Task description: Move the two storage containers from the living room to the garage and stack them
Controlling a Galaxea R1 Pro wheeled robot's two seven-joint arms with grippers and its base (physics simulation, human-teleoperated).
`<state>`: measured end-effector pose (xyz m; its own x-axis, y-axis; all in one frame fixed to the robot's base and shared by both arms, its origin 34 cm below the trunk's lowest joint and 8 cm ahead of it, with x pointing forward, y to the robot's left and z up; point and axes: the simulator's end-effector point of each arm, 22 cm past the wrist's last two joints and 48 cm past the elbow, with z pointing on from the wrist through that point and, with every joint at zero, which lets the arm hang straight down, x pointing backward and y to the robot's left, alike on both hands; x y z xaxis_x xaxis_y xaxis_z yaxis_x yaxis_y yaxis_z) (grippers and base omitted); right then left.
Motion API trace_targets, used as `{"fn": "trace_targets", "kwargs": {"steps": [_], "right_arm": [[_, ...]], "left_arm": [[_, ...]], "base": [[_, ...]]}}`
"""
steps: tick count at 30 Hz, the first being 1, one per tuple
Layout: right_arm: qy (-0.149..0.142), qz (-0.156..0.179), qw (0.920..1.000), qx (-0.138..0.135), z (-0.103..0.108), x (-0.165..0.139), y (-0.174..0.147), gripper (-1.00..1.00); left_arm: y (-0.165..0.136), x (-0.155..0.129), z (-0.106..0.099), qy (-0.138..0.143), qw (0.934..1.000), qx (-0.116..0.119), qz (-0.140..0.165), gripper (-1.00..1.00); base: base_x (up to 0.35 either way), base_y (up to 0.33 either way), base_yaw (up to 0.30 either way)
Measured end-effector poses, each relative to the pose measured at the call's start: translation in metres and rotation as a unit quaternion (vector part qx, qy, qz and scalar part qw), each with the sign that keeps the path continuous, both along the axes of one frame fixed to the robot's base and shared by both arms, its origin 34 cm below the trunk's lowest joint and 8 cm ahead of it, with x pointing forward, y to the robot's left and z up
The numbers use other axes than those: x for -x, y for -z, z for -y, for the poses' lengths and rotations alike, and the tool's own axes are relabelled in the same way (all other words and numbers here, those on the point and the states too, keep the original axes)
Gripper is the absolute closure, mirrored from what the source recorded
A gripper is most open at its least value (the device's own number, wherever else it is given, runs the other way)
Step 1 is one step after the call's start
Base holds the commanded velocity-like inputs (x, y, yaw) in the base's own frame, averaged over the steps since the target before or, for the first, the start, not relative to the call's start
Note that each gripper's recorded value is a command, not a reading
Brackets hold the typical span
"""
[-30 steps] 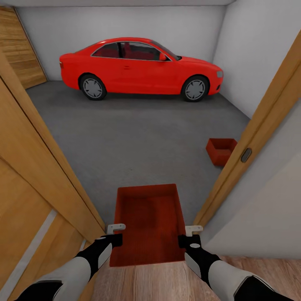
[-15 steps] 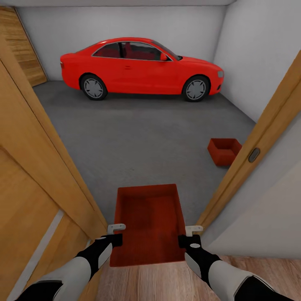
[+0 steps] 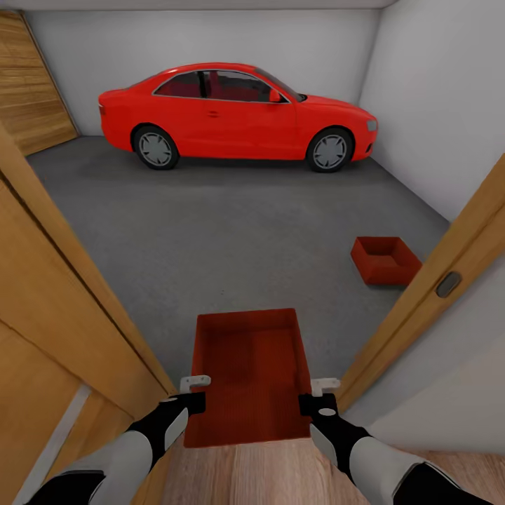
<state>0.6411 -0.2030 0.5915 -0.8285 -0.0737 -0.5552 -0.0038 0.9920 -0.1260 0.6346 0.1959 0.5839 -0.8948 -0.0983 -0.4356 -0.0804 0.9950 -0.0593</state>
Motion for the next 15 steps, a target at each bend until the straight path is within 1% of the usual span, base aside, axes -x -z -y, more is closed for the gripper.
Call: {"fn": "trace_targets", "kwargs": {"steps": [15], "right_arm": [[0.0,0.0,1.0,0.0,0.0002,0.0,0.0,1.0]], "left_arm": [[0.0,0.0,0.0001,0.0,1.0,0.0,0.0,1.0]], "base": [[0.323,0.0,0.0]]}}
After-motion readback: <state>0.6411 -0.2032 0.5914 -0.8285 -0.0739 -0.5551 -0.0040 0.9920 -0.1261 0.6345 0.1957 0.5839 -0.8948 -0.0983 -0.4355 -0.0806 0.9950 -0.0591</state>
